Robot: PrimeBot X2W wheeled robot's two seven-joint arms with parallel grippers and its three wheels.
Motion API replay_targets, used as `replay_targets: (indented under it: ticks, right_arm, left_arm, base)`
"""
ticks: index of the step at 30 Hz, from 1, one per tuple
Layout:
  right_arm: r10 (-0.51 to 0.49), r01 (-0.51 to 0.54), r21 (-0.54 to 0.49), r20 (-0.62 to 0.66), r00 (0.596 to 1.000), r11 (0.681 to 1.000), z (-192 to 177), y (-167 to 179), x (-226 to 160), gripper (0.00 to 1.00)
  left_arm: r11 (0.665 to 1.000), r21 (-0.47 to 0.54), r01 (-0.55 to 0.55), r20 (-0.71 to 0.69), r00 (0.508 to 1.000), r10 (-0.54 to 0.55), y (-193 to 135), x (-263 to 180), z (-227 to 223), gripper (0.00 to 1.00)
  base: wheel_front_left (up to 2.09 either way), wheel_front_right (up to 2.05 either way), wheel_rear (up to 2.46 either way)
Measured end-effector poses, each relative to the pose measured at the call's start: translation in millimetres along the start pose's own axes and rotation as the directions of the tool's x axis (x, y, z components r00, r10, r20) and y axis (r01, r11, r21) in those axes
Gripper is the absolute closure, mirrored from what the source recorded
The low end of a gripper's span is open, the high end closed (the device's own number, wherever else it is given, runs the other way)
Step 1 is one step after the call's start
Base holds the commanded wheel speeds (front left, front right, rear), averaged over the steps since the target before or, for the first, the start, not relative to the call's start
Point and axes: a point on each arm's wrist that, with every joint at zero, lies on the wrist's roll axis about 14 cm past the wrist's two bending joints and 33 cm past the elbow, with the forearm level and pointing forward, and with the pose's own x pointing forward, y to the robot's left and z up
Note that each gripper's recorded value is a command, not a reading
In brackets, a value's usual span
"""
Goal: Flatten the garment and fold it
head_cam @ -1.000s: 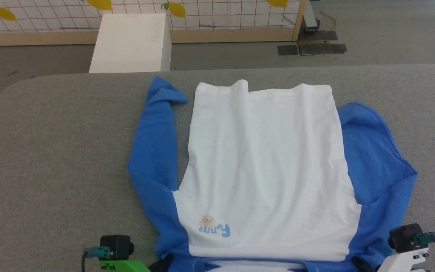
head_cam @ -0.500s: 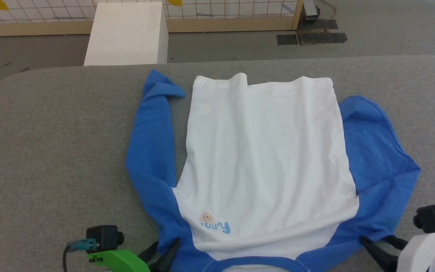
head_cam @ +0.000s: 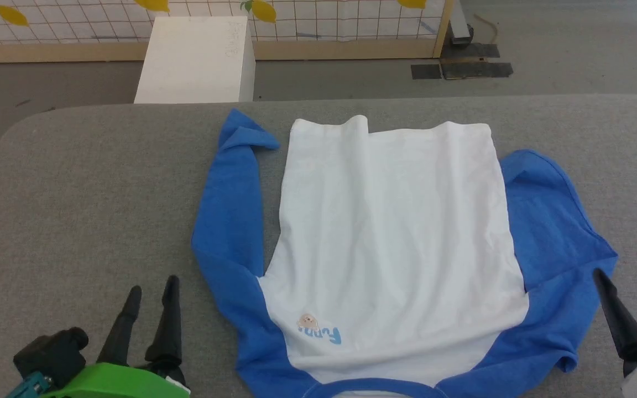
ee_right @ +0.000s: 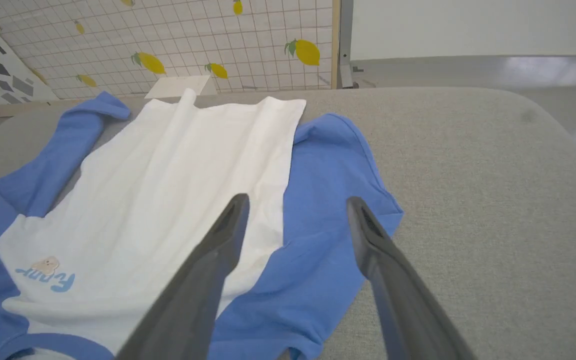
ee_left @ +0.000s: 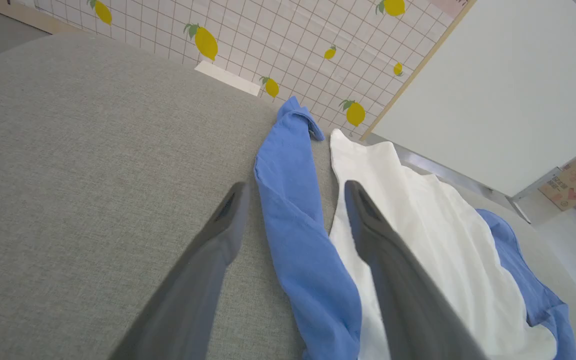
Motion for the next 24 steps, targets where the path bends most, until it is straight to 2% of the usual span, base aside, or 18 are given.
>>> replay_targets:
  ticks: [4,5,6,7,10,14,20,24]
  right_arm:
    - [-0.014,0.018,-0.023,0.16,0.987,1.0,15.3,9.8,6.6,0.0]
    - [-0.021,0.028,-0.033,0.192,0.981,0.999,15.6,10.9,8.2,0.0]
    - [-0.037,0.05,-0.048,0.241,0.97,0.998,7.2,16.0,12.3,0.0]
    - [-0.041,0.057,-0.056,0.256,0.966,0.997,4.3,17.6,13.2,0.0]
    - [-0.045,0.074,-0.096,0.277,0.96,0.993,-5.1,22.0,15.8,0.0]
    - [-0.05,0.081,-0.105,0.269,0.962,0.991,-19.8,22.9,17.9,0.0]
    - [-0.055,0.078,-0.085,0.241,0.969,0.993,-33.0,21.2,23.9,0.0]
    - [-0.058,0.076,-0.071,0.234,0.97,0.995,-34.8,20.1,33.0,0.0]
  left_arm:
    - [0.998,-0.001,-0.055,0.121,0.991,0.055,8.8,0.4,3.6,0.0]
    - [0.998,0.026,-0.064,0.132,0.989,0.06,11.6,0.0,0.6,0.0]
    - [0.99,0.121,-0.076,0.158,0.986,0.056,13.9,0.9,-3.5,0.0]
    - [0.985,0.153,-0.077,0.17,0.984,0.05,11.9,2.0,-2.4,0.0]
    - [0.979,0.186,-0.087,0.249,0.968,0.039,1.4,5.1,13.8,0.0]
    - [0.974,0.213,-0.076,0.267,0.963,0.017,-6.0,5.8,15.3,0.0]
    - [0.961,0.277,0.02,0.264,0.96,-0.096,-23.5,26.9,17.4,0.0]
    - [0.919,0.38,0.107,0.202,0.96,-0.195,-31.1,61.5,23.1,0.0]
  base:
    - [0.0,0.0,0.0]
    - [0.0,0.0,0.0]
    - [0.0,0.0,0.0]
    - [0.0,0.0,0.0]
    - [0.0,0.0,0.0]
    - [0.0,0.0,0.0]
    - [0.0,0.0,0.0]
    - [0.0,0.0,0.0]
